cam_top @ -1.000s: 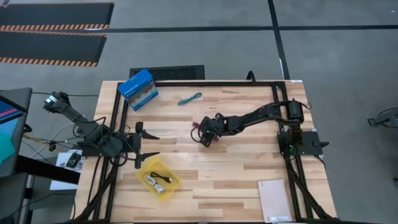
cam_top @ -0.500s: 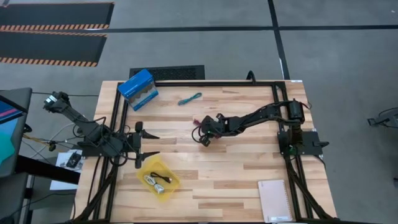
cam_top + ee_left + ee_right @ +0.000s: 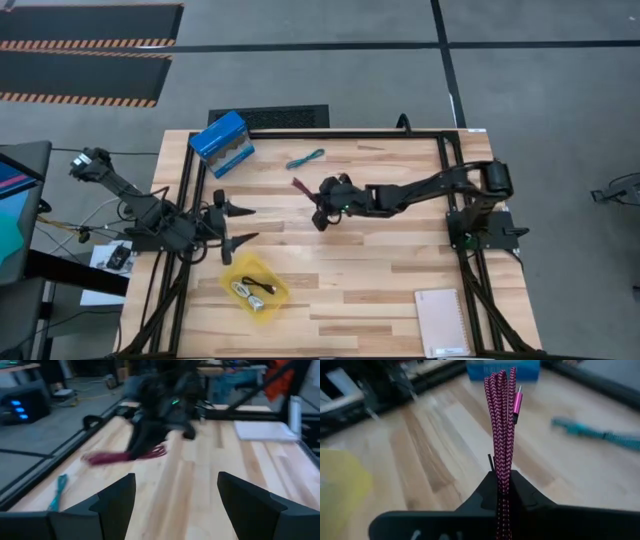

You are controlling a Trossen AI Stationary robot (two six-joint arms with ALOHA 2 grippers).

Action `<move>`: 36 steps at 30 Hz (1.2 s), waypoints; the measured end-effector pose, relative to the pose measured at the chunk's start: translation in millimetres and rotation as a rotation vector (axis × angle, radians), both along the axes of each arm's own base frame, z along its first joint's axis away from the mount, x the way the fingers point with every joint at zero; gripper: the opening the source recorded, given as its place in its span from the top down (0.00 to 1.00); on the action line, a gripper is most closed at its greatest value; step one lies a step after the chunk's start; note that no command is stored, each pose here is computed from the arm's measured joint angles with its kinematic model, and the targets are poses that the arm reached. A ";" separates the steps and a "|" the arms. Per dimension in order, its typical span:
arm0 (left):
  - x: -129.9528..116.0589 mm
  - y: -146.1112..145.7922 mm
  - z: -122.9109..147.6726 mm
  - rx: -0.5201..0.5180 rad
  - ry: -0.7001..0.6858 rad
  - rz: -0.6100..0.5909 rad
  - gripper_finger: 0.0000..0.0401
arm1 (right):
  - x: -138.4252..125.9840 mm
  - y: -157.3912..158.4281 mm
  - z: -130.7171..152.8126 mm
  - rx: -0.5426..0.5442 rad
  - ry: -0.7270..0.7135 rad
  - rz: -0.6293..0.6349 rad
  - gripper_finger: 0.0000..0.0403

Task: Pick and place USB-C Cables
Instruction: Put the pink charger cable into the yellow bin

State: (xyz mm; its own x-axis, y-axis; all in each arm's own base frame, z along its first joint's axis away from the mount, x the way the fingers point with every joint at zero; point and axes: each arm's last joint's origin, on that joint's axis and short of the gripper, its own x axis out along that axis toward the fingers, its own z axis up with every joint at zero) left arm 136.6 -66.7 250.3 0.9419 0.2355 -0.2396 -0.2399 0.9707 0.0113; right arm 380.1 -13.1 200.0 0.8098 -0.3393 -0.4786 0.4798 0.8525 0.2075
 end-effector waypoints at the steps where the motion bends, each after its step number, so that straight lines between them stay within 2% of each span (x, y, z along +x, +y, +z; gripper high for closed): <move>1: 0.5 1.4 0.2 -0.008 -0.006 0.023 0.33 | -1.9 3.1 6.2 -0.014 -0.011 0.010 0.94; 8: 7.4 10.7 -2.9 -0.095 -0.099 0.103 0.33 | -2.0 33.1 45.2 -0.120 -0.236 0.135 0.95; 12: 11.6 14.6 -11.5 -0.121 -0.195 0.066 0.33 | -1.8 45.2 60.2 -0.156 -0.361 0.176 0.93; 16: 12.4 20.4 -18.4 -0.152 -0.343 0.001 0.33 | 0.8 52.8 63.8 -0.164 -0.435 0.239 0.94; 20: 10.6 27.3 -18.9 -0.191 -0.477 -0.040 0.33 | 3.9 54.3 62.4 -0.132 -0.475 0.273 0.94; 23: 11.7 30.7 -18.8 -0.186 -0.485 -0.059 0.33 | 4.9 54.5 58.2 -0.126 -0.458 0.282 0.93; 29: 20.5 35.8 -23.3 -0.184 -0.468 -0.082 0.33 | 7.3 54.7 60.0 -0.127 -0.515 0.281 0.93; 36: 32.6 34.7 -22.9 -0.187 -0.550 -0.087 0.33 | 6.9 54.7 62.3 -0.129 -0.533 0.280 0.92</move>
State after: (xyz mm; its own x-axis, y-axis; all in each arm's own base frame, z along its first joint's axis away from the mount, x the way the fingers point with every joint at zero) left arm 169.2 -32.0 227.5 0.9537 0.1523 0.2595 -0.0811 0.9606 -0.2658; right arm 387.0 41.6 262.3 0.9931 -0.1070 0.0470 0.0925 0.9653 0.2442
